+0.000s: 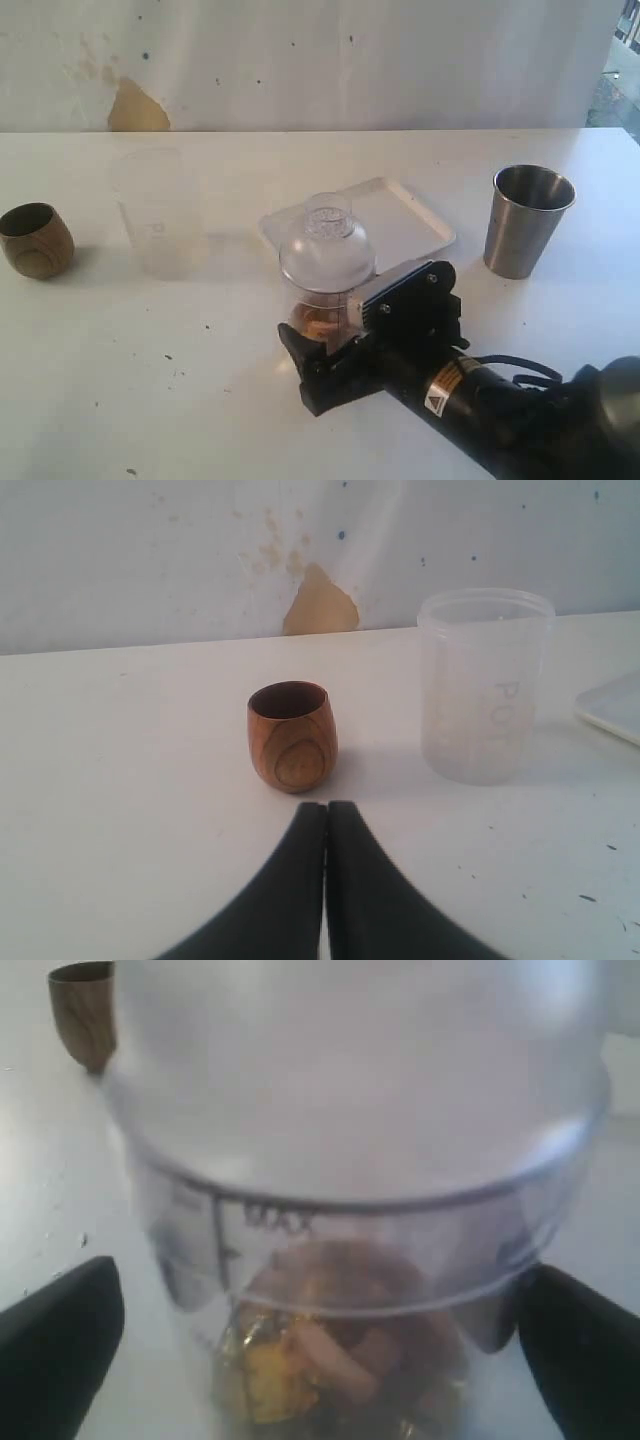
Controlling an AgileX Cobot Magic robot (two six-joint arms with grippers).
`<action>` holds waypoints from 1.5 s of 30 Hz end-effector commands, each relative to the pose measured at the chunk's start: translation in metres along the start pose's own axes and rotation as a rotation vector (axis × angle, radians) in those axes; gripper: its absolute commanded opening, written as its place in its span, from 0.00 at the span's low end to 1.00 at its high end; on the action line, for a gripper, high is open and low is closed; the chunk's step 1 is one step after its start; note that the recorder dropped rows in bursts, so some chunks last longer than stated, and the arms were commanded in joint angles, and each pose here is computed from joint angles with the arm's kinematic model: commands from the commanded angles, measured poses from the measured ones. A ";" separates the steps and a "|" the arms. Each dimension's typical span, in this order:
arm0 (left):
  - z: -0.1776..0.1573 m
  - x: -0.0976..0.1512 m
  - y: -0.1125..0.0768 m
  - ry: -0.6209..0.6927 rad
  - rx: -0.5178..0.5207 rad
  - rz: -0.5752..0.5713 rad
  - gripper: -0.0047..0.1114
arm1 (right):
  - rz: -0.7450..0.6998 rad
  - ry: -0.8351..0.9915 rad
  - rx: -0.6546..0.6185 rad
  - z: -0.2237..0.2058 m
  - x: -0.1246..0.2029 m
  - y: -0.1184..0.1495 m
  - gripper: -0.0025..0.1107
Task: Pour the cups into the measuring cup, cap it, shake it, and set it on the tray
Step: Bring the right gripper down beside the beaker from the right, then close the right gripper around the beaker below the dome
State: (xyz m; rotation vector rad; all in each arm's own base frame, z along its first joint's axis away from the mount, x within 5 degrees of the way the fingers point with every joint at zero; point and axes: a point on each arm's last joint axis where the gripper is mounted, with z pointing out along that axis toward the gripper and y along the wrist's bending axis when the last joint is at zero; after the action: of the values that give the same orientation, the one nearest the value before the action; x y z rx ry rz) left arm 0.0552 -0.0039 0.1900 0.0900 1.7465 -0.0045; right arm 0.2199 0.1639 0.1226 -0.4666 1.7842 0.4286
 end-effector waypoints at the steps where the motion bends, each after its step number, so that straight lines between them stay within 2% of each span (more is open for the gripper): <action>1: 0.000 0.000 0.000 -0.012 -0.001 0.004 0.04 | 0.031 -0.030 0.054 0.010 -0.002 -0.004 0.95; 8: 0.000 0.000 0.000 -0.012 -0.001 0.004 0.04 | 0.033 -0.043 0.054 0.030 -0.002 -0.002 0.95; 24: 0.000 0.000 0.000 -0.012 -0.001 0.004 0.04 | 0.031 -0.048 0.050 0.031 -0.002 -0.001 0.95; 32: 0.000 0.000 0.000 -0.012 -0.001 0.004 0.04 | 0.085 -0.123 0.044 0.030 -0.009 -0.001 0.95; 41: 0.000 0.000 0.000 -0.012 -0.001 0.004 0.04 | 0.094 -0.113 0.057 0.030 -0.008 -0.003 0.95; 43: 0.000 0.000 0.000 -0.012 -0.001 0.004 0.04 | 0.103 -0.112 0.076 0.030 -0.007 -0.004 0.93; 45: 0.000 0.000 0.000 -0.012 -0.001 0.004 0.04 | 0.077 -0.102 0.088 0.030 -0.007 -0.005 0.87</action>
State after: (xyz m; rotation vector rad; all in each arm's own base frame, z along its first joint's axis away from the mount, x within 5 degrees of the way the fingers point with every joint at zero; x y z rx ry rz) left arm 0.0552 -0.0039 0.1900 0.0900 1.7465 -0.0045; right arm 0.2471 0.1775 0.1218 -0.3151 1.7173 0.4543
